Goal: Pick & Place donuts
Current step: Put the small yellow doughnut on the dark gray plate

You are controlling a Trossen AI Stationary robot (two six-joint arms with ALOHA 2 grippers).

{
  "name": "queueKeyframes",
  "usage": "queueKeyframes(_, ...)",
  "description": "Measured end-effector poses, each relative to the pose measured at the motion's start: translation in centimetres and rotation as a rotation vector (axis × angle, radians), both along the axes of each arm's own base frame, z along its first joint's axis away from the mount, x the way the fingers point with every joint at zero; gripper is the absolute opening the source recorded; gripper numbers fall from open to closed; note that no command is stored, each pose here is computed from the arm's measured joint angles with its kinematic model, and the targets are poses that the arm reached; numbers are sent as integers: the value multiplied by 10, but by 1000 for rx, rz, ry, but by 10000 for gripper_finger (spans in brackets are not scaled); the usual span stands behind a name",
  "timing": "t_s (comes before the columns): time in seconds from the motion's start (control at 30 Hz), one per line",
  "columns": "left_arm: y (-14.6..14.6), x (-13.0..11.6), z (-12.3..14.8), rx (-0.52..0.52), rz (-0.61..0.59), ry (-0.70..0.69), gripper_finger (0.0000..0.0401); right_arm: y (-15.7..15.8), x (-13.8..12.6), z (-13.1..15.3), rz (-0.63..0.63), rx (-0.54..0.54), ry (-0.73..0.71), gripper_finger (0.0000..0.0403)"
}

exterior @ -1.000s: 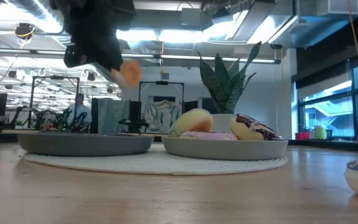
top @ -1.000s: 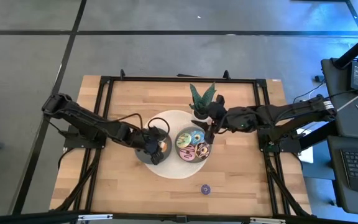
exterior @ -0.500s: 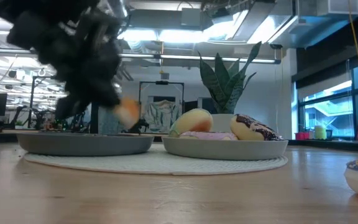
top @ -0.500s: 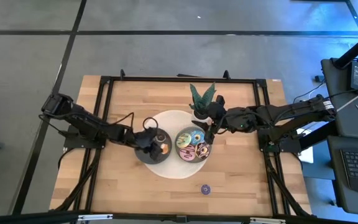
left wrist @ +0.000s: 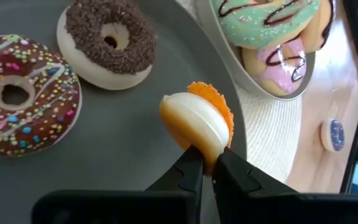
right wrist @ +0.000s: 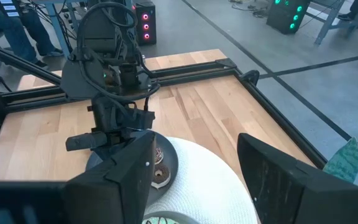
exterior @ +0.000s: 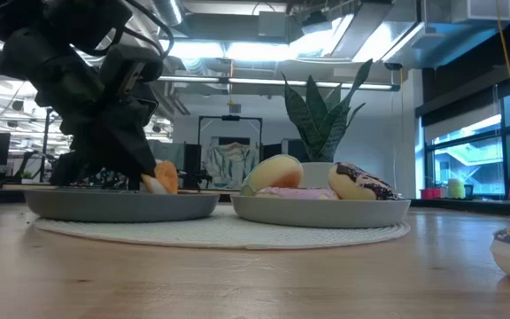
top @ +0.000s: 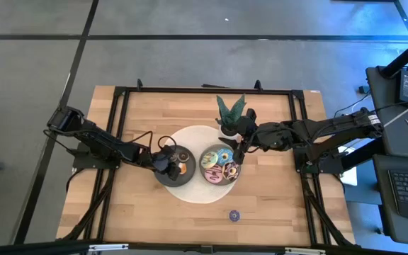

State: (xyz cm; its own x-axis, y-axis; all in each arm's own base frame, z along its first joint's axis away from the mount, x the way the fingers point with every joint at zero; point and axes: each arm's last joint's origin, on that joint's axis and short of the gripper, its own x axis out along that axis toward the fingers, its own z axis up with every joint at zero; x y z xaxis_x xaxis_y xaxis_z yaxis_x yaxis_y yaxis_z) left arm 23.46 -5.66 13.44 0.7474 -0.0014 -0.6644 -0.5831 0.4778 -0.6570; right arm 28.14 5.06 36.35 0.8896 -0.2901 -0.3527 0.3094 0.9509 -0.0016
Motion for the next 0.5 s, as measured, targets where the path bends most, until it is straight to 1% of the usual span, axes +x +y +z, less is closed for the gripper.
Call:
queueKeyframes(0.1, 0, 0, 0, -11, 8, 3, 31, 0, 0, 0, 0, 0, 0, 225)
queueKeyframes(0.23, 0, 0, 0, -59, 53, 4, 39, 0, 0, 0, 1, -2, 0, 229)
queueKeyframes(0.37, 1, -2, -3, -33, 81, 29, 38, 0, 0, 0, 1, -2, 0, 228)
queueKeyframes(0.5, 2, -2, -2, -18, 95, 22, 39, 0, 0, 0, 1, -2, 1, 225)
